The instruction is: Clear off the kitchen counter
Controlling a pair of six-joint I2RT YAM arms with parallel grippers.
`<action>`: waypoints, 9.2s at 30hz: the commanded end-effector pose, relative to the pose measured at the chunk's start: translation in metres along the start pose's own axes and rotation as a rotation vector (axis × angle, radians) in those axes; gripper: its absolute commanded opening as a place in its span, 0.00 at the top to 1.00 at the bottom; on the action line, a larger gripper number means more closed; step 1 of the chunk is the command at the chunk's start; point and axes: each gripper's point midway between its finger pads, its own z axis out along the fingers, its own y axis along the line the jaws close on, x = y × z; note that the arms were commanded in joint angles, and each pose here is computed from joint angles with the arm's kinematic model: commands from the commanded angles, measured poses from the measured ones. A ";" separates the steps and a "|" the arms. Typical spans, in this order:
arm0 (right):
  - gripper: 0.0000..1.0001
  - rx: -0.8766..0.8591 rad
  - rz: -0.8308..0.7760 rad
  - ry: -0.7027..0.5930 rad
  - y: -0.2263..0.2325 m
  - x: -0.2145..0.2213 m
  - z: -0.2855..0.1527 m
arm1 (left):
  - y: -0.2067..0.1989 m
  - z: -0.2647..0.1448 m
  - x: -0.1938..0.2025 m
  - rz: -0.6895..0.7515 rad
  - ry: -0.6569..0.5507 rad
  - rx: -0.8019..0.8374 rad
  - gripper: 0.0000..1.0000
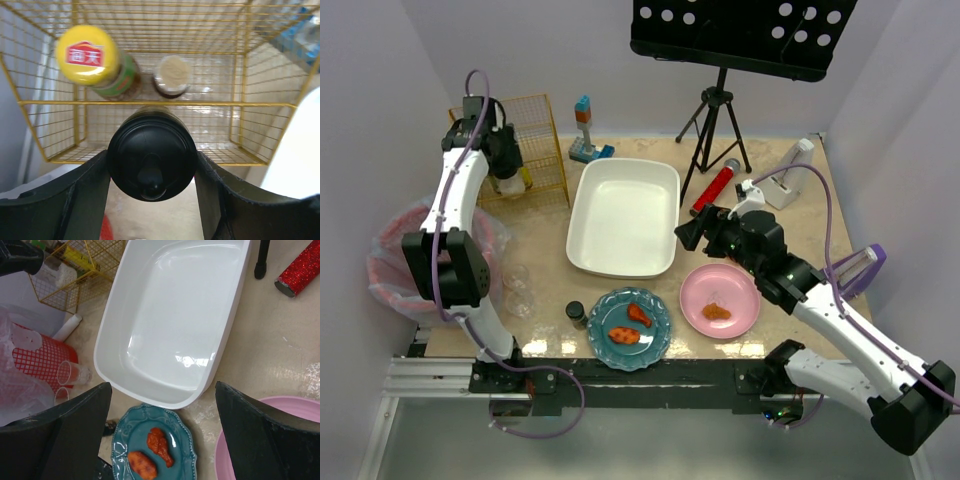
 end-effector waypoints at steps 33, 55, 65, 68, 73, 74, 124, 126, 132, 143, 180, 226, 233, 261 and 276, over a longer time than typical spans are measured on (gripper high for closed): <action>0.10 0.001 -0.020 -0.034 0.000 -0.007 -0.002 | 0.037 0.034 0.026 -0.018 0.094 -0.117 0.08; 0.10 0.002 -0.031 -0.030 0.001 -0.007 0.003 | 0.024 -0.067 -0.012 -0.056 -0.093 0.010 0.00; 0.10 0.020 -0.033 -0.022 -0.003 -0.004 0.006 | -0.072 -0.132 0.030 0.091 -0.154 0.277 0.00; 0.10 0.013 -0.022 -0.021 -0.003 -0.003 0.007 | -0.081 -0.146 0.061 0.110 -0.108 0.334 0.02; 0.10 0.014 -0.013 -0.020 -0.006 0.002 0.011 | -0.059 -0.167 0.129 0.090 -0.005 0.335 0.03; 0.10 0.018 -0.013 -0.017 -0.007 0.003 0.013 | -0.063 -0.169 0.150 0.082 0.043 0.382 0.04; 0.10 0.041 -0.009 0.030 -0.017 0.021 0.027 | -0.096 -0.180 0.332 0.247 0.368 0.485 0.30; 0.10 0.046 -0.008 0.029 -0.018 0.022 0.026 | -0.095 -0.176 0.334 0.264 0.369 0.456 0.32; 0.10 0.054 -0.009 0.017 -0.020 0.019 0.022 | -0.088 -0.174 0.333 0.280 0.361 0.401 0.37; 0.10 0.048 -0.007 0.021 -0.019 0.020 0.022 | -0.087 -0.173 0.337 0.285 0.366 0.395 0.48; 0.10 0.058 -0.024 0.008 -0.020 0.014 0.011 | -0.139 -0.244 0.123 0.264 -0.043 0.388 1.00; 0.11 0.010 -0.053 0.067 -0.024 0.035 -0.015 | -0.074 0.000 -0.009 0.050 0.054 0.221 1.00; 0.11 0.008 -0.032 0.062 -0.023 0.033 -0.019 | -0.073 0.025 0.010 0.052 0.112 0.198 1.00; 0.11 0.000 0.022 0.049 -0.020 0.032 -0.021 | -0.067 0.013 0.015 0.044 0.113 0.190 0.24; 0.11 0.006 0.067 0.064 -0.020 0.037 -0.015 | -0.114 -0.115 0.002 0.052 -0.156 0.547 0.20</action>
